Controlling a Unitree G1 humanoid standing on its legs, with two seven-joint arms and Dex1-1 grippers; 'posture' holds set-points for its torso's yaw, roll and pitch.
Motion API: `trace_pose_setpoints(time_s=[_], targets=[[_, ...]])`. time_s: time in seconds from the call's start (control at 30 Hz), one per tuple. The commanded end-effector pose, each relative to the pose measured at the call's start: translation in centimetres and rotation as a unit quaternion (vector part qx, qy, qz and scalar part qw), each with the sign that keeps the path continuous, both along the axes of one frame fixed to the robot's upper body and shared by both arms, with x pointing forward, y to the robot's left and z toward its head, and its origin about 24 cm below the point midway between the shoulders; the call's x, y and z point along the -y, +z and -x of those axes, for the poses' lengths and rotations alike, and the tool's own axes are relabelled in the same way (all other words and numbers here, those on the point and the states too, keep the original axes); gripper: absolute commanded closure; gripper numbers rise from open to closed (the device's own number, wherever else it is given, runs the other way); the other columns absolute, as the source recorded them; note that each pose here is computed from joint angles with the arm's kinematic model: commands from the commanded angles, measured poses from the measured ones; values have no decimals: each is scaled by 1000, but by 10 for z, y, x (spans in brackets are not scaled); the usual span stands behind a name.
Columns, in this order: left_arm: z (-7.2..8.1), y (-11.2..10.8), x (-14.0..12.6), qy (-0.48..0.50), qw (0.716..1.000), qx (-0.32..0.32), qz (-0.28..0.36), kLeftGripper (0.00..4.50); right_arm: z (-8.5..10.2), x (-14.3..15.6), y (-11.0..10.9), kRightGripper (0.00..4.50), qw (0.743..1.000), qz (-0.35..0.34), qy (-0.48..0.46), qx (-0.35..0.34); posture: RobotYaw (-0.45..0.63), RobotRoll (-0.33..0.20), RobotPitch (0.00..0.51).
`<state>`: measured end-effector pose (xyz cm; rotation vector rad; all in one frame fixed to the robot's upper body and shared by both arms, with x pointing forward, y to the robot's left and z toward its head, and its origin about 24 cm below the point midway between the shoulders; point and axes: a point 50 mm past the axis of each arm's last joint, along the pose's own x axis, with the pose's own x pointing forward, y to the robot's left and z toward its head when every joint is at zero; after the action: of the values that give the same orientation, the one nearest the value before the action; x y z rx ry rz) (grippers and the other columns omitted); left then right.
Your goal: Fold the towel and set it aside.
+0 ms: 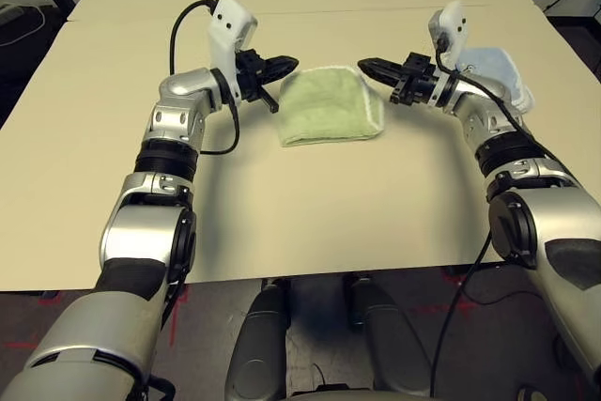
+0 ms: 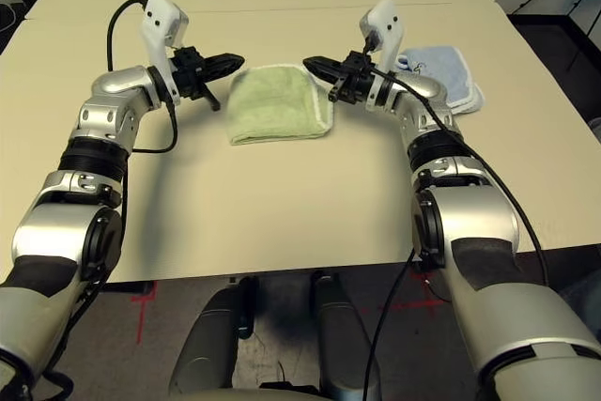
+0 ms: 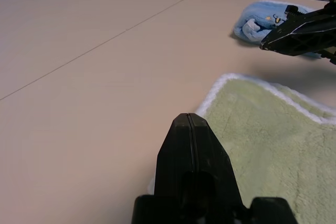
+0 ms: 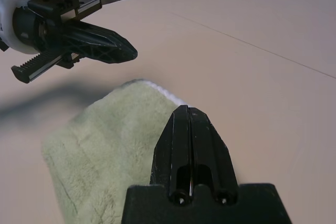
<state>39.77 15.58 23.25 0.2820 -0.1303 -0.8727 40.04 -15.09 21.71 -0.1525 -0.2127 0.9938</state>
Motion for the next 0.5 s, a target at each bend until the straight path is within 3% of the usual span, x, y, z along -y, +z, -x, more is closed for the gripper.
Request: trace_pose_setpoints(time_s=[0.03, 0.27, 0.5], targets=[[0, 0, 0, -8, 1000, 1, -6, 4465, 0, 2, 2, 4500, 1000, -5, -3, 4, 93, 0, 329], [-1, -5, 0, 13, 999, 16, -39, 4465, -3, -4, 1, 4500, 1000, 5, -24, 5, 109, 0, 364], [0, -2, -1, 15, 999, 30, -34, 4465, -7, -18, 2, 4500, 999, 12, -34, 9, 127, 0, 374]])
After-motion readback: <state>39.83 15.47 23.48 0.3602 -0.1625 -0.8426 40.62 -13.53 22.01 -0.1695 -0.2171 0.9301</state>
